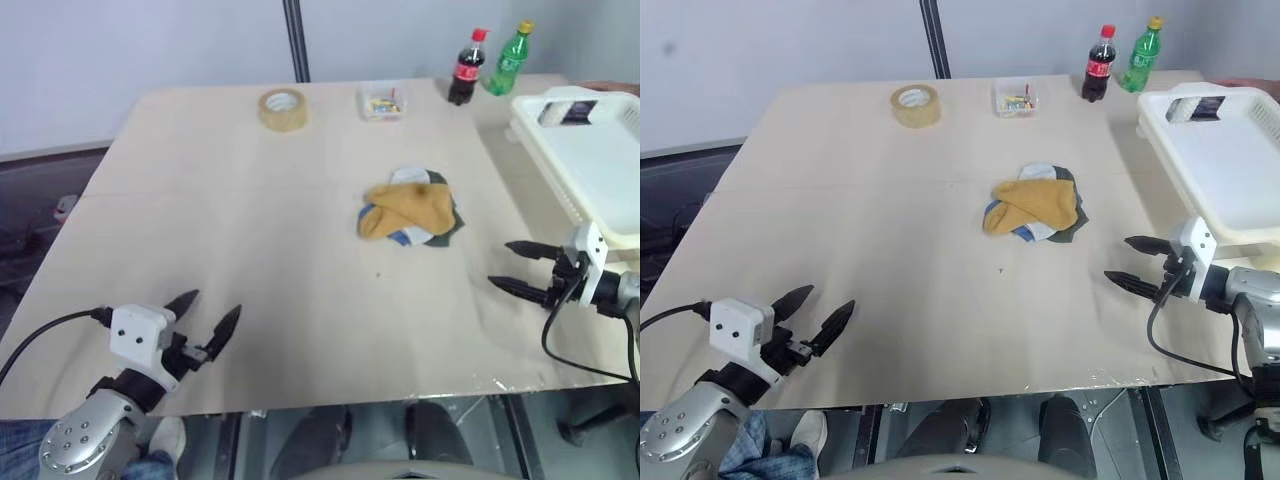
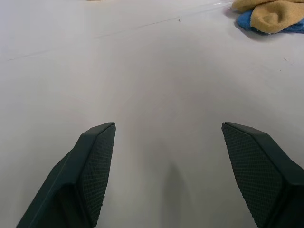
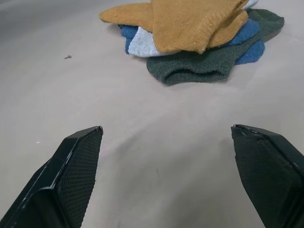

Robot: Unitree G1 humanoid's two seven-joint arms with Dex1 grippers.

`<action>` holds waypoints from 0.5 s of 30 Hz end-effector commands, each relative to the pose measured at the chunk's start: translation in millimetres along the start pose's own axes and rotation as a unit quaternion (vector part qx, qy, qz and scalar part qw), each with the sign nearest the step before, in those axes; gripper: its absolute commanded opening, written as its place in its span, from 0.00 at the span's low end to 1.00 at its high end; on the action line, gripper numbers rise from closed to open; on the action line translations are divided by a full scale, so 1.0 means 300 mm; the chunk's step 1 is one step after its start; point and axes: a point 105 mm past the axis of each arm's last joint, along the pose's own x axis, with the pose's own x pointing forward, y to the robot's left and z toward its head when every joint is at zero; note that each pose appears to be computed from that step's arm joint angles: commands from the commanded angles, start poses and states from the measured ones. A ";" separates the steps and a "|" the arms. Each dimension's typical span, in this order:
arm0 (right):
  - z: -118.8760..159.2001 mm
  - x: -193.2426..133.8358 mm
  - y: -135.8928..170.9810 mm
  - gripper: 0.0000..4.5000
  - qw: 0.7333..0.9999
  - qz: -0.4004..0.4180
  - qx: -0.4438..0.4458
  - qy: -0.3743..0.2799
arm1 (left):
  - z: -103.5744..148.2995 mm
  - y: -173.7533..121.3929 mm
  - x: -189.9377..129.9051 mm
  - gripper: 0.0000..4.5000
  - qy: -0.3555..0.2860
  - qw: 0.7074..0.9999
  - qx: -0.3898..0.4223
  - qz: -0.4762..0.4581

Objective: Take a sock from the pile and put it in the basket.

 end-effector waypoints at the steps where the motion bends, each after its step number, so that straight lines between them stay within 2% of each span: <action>1: 0.045 -0.033 -0.007 1.00 0.999 -0.016 -0.031 -0.022 | 0.053 -0.010 0.001 0.85 -0.034 0.999 0.012 -0.008; 15: 0.046 -0.040 -0.009 1.00 0.998 -0.033 -0.035 -0.033 | 0.047 -0.009 0.022 0.85 -0.040 0.999 0.009 -0.013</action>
